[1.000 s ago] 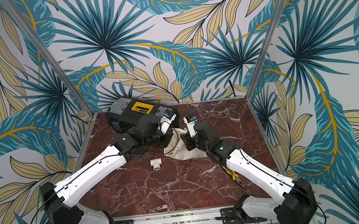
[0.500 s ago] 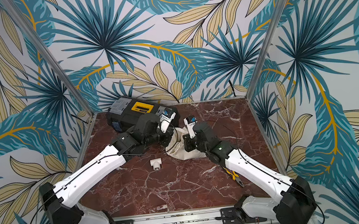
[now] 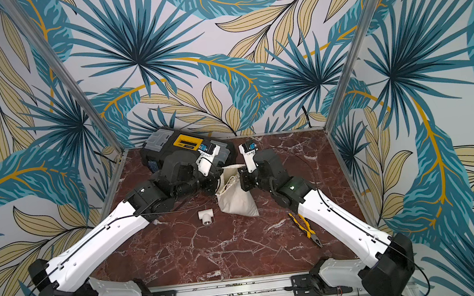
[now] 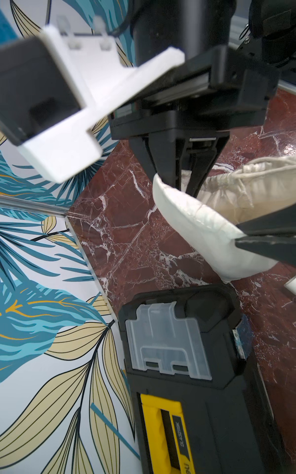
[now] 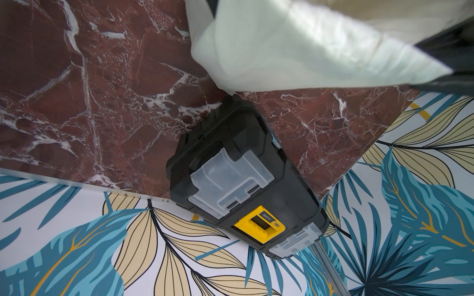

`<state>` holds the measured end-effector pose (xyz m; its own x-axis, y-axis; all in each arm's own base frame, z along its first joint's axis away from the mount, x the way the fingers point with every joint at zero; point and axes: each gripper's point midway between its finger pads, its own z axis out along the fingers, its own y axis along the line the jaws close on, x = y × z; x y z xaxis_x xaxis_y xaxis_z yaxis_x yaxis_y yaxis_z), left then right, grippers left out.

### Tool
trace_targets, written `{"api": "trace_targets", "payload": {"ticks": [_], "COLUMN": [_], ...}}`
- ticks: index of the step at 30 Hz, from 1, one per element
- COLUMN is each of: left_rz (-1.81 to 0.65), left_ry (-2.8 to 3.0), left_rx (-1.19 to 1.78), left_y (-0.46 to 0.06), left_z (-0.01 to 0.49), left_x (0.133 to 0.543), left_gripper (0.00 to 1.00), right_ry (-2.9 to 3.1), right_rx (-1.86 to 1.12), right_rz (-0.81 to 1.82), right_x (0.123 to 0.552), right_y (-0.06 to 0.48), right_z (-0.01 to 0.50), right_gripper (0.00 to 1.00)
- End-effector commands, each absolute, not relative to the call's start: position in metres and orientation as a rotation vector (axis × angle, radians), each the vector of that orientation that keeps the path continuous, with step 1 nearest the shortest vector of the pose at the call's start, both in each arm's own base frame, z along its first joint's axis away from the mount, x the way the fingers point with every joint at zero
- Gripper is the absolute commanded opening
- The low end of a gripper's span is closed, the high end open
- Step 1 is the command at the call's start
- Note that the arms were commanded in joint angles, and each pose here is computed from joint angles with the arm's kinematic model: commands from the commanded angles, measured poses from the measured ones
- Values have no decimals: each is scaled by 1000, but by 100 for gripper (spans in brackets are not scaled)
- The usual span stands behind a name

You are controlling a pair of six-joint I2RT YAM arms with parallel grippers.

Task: Close the soil bag
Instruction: Adjust the soil bag at the center of the board.

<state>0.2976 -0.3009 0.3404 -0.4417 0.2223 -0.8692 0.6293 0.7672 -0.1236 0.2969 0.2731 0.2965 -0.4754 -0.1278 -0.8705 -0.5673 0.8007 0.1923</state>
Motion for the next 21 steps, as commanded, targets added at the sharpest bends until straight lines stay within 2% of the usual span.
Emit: {"api": "trace_targets", "payload": {"ticks": [1,5,6,7,12,15,21], "left_rz": [-587,-603,-601,-601,-622,-639,-652], "left_ry": [2009,2051,2062,2066,2080,2080,2090], "left_rx": [565,544,542,541,556,561,559], "left_y": [-289,-291,-293,-294,-307,-314,-321], "left_z": [362,352,348,345,337,338,336], "left_x": [291,291,292,293,300,303,309], "left_gripper": [0,0,0,0,0,0,0], "right_ry": [1999,2035,2041,2045,2063,2087,2132], "right_rx": [-501,-505,-500,-496,-485,-486,-456], "right_rz": [518,524,530,540,634,711,777], "right_x": [307,311,311,311,300,292,276], "right_y": [262,258,256,255,258,264,261], "right_z": [315,303,300,296,293,291,290], "right_gripper": [0,1,5,9,44,57,63]}}
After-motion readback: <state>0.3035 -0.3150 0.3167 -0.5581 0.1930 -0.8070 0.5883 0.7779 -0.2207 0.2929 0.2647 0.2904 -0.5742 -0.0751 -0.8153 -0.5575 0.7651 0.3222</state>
